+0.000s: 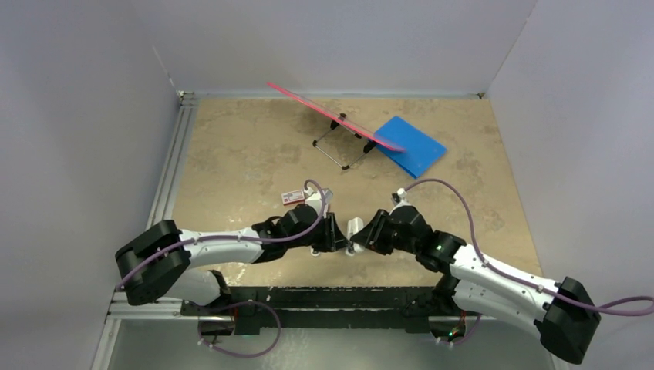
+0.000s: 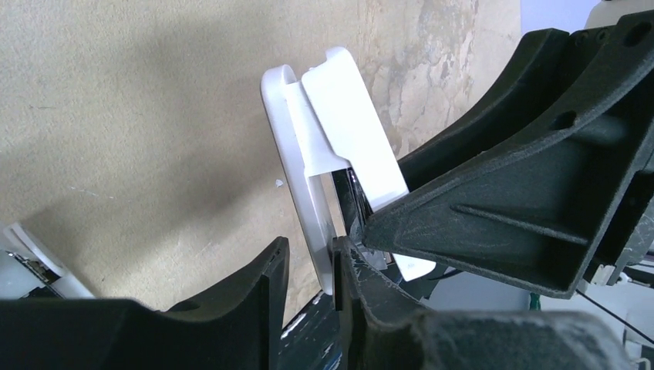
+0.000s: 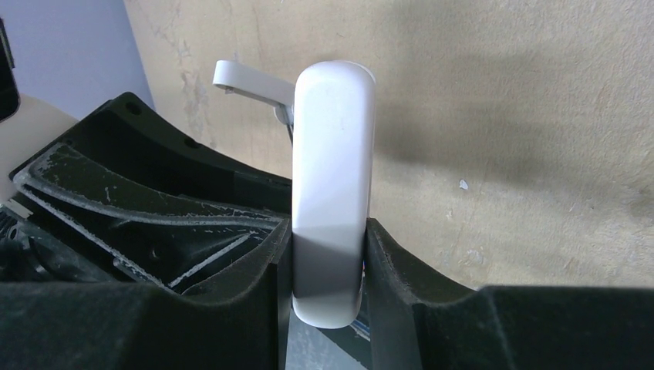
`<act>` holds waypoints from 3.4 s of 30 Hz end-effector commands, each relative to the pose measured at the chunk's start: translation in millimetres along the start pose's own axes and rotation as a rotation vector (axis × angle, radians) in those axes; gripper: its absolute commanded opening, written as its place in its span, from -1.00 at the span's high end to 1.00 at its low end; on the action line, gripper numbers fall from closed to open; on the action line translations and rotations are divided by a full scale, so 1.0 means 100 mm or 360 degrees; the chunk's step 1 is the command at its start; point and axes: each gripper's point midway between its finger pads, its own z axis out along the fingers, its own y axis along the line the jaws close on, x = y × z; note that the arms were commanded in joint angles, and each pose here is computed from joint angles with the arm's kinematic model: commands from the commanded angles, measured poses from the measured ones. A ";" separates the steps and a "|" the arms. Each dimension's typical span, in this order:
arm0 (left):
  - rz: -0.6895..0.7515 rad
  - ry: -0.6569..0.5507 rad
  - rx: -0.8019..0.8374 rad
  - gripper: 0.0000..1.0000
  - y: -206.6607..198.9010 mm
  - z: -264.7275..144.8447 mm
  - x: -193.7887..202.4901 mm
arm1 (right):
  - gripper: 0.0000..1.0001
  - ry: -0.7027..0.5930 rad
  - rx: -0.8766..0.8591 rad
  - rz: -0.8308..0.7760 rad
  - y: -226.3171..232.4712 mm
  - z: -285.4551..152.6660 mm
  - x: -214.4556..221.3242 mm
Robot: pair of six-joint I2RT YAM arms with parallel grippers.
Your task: Load the staples into the stapler
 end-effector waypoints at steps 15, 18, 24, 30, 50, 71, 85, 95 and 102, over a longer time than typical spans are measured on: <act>0.0026 0.0203 0.0044 0.96 0.11 0.09 0.33 | 0.56 -0.0039 -0.0211 0.0005 0.40 -0.12 -0.12; 0.0111 0.0214 0.0016 1.00 0.24 0.08 0.39 | 0.56 -0.0038 -0.0154 -0.0003 0.38 -0.14 -0.13; 0.0246 0.0204 -0.0019 1.00 0.40 0.05 0.43 | 0.56 -0.0141 -0.0048 -0.0077 0.36 -0.20 -0.29; 0.0344 0.0229 0.0120 1.00 0.26 0.05 0.45 | 0.50 -0.0235 0.0101 -0.0141 0.28 -0.16 -0.44; 0.0336 0.0306 0.0107 1.00 0.35 0.16 0.58 | 0.31 -0.0526 0.0488 -0.0226 -0.01 0.08 -0.97; 0.0257 0.0329 -0.0034 1.00 0.48 0.20 0.64 | 0.13 -0.0443 0.0464 -0.0297 -0.15 0.41 -0.93; -0.0169 0.0322 0.0029 1.00 0.18 0.31 0.63 | -0.28 -0.0108 0.0280 -0.0252 -0.28 0.07 -0.24; -0.0198 0.0304 -0.0067 1.00 0.24 0.40 0.68 | -0.31 0.0134 0.0375 -0.0199 -0.34 0.03 0.53; -0.0186 0.0300 -0.0102 1.00 0.31 0.40 0.69 | -0.31 0.0185 0.0533 -0.0281 -0.51 0.03 0.68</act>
